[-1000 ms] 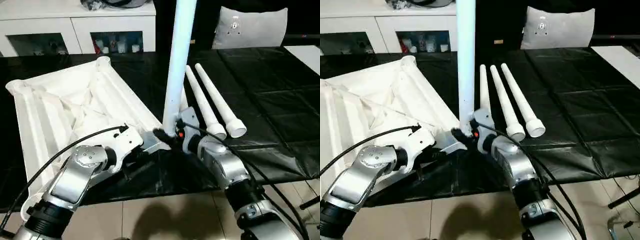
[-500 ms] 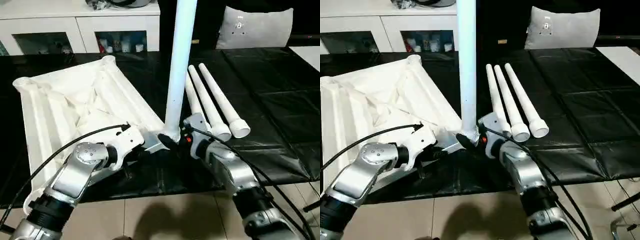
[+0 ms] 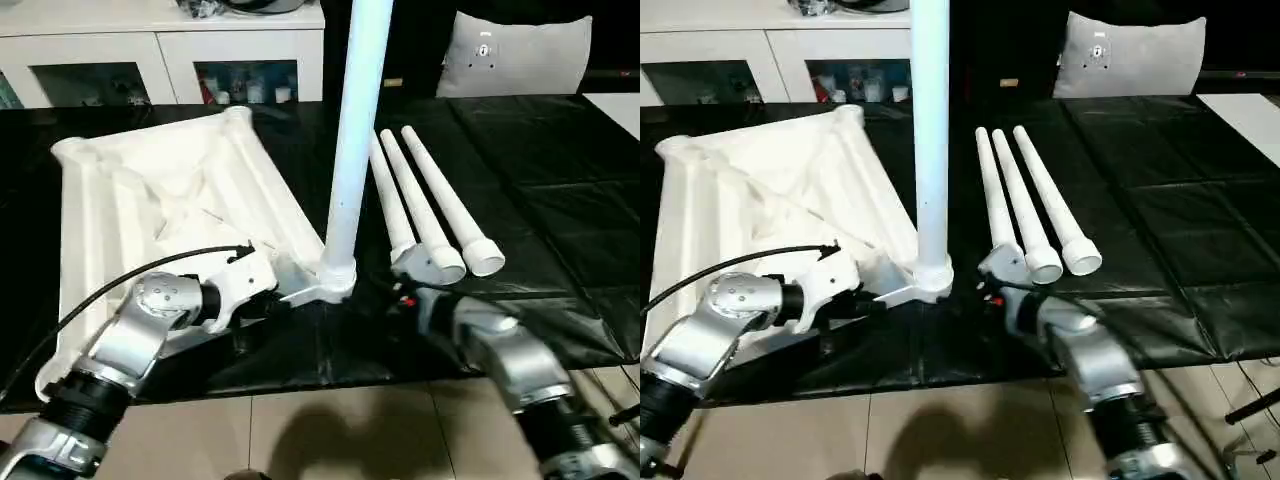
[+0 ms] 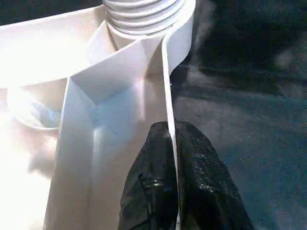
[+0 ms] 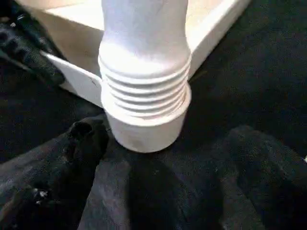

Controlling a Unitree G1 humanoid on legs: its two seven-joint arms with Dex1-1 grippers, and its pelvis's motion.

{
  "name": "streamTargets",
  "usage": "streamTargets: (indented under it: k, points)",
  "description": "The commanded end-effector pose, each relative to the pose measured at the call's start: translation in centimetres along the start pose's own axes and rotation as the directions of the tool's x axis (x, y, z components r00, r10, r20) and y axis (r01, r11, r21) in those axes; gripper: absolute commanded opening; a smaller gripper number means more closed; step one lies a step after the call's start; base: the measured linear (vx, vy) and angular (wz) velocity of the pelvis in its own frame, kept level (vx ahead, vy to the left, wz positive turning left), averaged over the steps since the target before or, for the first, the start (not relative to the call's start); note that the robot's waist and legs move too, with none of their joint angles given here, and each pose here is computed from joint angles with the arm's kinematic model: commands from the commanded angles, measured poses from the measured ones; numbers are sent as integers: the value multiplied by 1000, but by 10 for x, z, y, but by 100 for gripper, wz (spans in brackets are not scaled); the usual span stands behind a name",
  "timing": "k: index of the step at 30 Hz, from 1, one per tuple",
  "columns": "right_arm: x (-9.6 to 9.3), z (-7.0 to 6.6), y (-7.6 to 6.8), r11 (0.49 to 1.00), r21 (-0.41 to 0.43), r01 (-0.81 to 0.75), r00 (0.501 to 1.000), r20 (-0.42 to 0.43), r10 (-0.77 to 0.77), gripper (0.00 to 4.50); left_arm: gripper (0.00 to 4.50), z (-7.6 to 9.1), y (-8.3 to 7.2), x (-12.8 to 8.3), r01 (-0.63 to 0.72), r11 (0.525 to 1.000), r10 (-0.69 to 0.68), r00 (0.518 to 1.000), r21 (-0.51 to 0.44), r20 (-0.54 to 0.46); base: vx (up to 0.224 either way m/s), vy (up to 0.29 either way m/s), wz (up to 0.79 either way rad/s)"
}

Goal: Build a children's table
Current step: Rotate leg to tighten

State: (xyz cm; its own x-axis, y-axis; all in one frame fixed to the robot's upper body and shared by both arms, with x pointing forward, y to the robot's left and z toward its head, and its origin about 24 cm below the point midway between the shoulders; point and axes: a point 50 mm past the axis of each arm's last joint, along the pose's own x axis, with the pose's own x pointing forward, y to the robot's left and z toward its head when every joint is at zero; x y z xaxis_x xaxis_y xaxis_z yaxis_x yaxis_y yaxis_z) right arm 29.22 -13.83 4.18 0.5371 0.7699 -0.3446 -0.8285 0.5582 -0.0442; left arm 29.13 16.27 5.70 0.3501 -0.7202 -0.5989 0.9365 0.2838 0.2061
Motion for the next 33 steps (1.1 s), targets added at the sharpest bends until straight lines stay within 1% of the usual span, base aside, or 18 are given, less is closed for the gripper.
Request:
streamTargets:
  k: [1,3,5,8,11,14,16,17,18,22,24,26,27,28,32,33]
  points:
    - [-4,9,-2,997,-73,-32,999,7,32,447,0,-2,-5,4,87,994,-85,996,61,-41,0,0,0]
    - [-8,18,-3,990,-109,-86,996,17,89,447,0,-3,-8,4,145,985,-141,989,90,-50,0,0,0]
    - [-9,21,-3,984,-127,-123,992,16,126,447,0,-3,-10,4,176,979,-171,984,107,-58,0,0,0]
    - [-9,24,-1,973,-148,-177,984,-2,179,447,0,-4,-12,4,215,968,-208,976,128,-64,0,0,0]
    - [-3,25,2,959,-159,-235,972,-20,235,447,0,-2,-14,5,252,957,-245,968,145,-63,0,0,0]
    - [1,24,6,945,-149,-292,956,-20,293,447,0,0,-14,6,269,951,-263,963,153,-60,0,0,0]
    - [2,23,7,942,-146,-302,953,-20,303,447,0,0,-14,6,273,950,-266,962,155,-59,0,0,0]
    - [4,23,7,943,-138,-303,953,-16,304,447,0,0,-15,6,275,948,-269,961,157,-58,0,0,0]
    - [5,23,6,944,-133,-302,953,-14,303,429,0,0,-15,6,277,948,-271,961,158,-57,0,0,0]
    - [8,22,5,946,-99,-310,950,-1,311,429,0,0,-15,7,285,946,-279,959,158,-56,0,0,0]
    - [9,22,6,943,-89,-320,947,3,322,396,0,0,-15,6,285,946,-280,959,156,-54,0,0,0]
    - [8,22,6,941,-82,-329,944,6,330,388,0,0,-15,6,286,946,-281,958,155,-53,0,0,0]
    - [7,21,7,937,-72,-341,939,10,343,365,0,0,-16,6,288,945,-283,958,153,-53,0,0,0]
    - [7,20,7,936,-68,-346,938,10,348,365,0,-1,-16,6,289,945,-284,957,152,-53,0,0,0]
    - [7,17,8,934,-51,-355,934,11,356,321,0,-2,-16,6,293,945,-288,956,148,-53,0,0,0]
    - [7,16,9,933,-38,-358,934,13,358,321,0,-2,-16,6,294,945,-290,956,146,-52,0,0,0]
